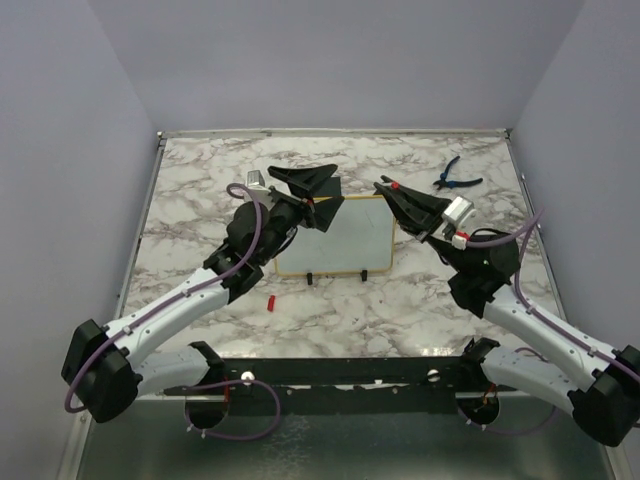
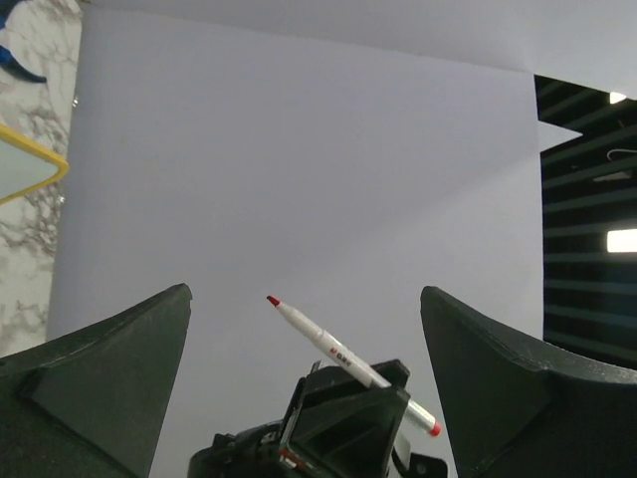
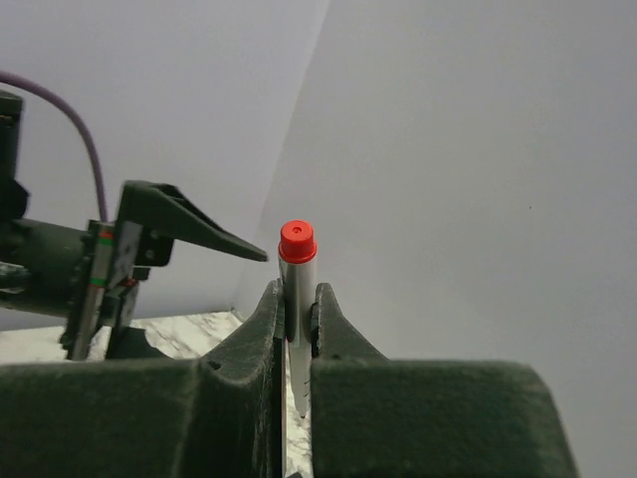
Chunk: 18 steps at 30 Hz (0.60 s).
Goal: Write a sentence on the whiteboard
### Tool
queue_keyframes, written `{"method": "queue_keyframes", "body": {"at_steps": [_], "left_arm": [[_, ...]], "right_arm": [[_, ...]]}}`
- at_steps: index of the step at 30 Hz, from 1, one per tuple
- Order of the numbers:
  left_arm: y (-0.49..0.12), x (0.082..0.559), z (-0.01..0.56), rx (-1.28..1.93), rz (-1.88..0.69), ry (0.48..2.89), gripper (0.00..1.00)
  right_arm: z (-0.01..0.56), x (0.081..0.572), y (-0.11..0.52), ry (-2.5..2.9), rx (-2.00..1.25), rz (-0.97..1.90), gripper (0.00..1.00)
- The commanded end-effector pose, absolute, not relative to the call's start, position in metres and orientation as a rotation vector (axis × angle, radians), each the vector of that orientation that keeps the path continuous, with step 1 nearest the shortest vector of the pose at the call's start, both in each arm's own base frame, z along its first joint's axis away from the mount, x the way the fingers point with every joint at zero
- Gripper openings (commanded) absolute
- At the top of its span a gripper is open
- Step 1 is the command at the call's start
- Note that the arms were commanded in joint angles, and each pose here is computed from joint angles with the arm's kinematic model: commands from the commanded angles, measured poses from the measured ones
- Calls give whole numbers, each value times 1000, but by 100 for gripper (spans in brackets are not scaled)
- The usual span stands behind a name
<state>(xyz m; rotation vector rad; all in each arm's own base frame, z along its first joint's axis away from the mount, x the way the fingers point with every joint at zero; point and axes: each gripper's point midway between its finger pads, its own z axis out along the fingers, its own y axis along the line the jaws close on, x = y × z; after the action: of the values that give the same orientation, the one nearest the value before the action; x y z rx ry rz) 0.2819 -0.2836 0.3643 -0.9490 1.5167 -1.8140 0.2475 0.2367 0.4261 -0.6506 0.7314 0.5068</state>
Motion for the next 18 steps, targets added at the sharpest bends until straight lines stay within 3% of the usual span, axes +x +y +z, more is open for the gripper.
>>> {"method": "queue_keyframes", "body": {"at_steps": [1,10,18], "left_arm": [[-310,282,388,-996,-2016,1546,99],[-317,285,382,-890,-1941,1675,99],[-332,271,365,-874,-2033,1798,98]], "right_arm": [[433,228,250,621,-754,485,1],[417,225,264,655,-792,474,1],[404,225,285,614,-838,346,1]]}}
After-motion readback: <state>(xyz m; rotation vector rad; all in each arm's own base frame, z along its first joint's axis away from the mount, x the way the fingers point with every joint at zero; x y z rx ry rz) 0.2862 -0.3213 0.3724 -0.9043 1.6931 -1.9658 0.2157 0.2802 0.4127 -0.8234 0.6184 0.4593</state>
